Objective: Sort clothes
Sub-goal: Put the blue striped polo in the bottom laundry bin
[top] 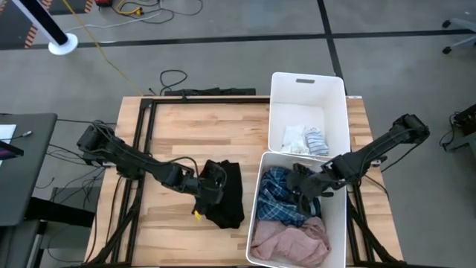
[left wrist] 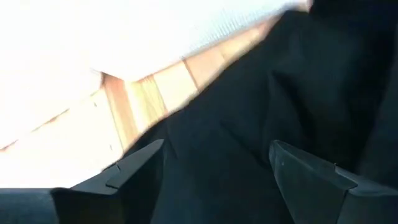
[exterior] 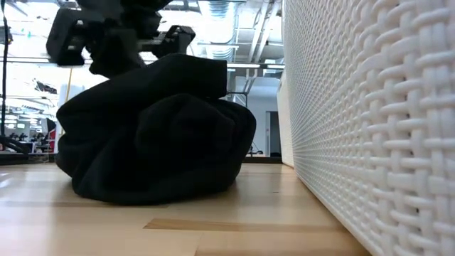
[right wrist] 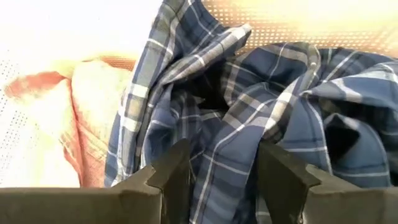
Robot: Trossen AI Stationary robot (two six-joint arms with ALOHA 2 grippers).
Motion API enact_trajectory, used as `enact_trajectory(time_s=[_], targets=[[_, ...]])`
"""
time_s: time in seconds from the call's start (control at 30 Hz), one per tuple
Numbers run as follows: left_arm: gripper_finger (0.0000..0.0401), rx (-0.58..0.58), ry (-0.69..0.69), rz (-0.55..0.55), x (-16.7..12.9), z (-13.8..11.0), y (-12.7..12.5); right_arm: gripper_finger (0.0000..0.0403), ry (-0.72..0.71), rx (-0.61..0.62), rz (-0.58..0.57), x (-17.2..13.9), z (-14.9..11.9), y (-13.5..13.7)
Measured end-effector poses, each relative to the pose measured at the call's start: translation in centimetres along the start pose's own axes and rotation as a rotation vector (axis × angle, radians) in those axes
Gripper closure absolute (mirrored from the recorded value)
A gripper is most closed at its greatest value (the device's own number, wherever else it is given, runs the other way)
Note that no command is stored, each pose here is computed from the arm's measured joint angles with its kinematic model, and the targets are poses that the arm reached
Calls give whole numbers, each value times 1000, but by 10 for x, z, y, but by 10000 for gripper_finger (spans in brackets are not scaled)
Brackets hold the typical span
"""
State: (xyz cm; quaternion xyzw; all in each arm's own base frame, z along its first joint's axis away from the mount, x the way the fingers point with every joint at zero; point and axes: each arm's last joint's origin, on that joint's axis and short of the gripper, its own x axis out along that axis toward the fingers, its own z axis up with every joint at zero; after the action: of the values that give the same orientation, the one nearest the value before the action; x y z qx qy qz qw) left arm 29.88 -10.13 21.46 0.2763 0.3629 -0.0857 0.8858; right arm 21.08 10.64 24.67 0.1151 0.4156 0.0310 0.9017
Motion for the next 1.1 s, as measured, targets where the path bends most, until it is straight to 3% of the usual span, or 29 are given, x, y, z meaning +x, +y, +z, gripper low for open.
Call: enact_trajectory(time_s=[0.37,0.7,0.83,1.03,1.1], targets=[[121,134,67,-83,34,-1,5,207,-22,6,32,0,3,2],[138,129,157,-287,77,-12,4,207,-48,11,51,0,6,4],[185,125,177,-320,85,-18,1,207,-48,11,51,0,6,4],[346,151,177,-319,84,-18,0,207,-48,9,51,0,6,4],[366,165,183,-320,83,-18,-1,207,-51,10,53,0,6,4]])
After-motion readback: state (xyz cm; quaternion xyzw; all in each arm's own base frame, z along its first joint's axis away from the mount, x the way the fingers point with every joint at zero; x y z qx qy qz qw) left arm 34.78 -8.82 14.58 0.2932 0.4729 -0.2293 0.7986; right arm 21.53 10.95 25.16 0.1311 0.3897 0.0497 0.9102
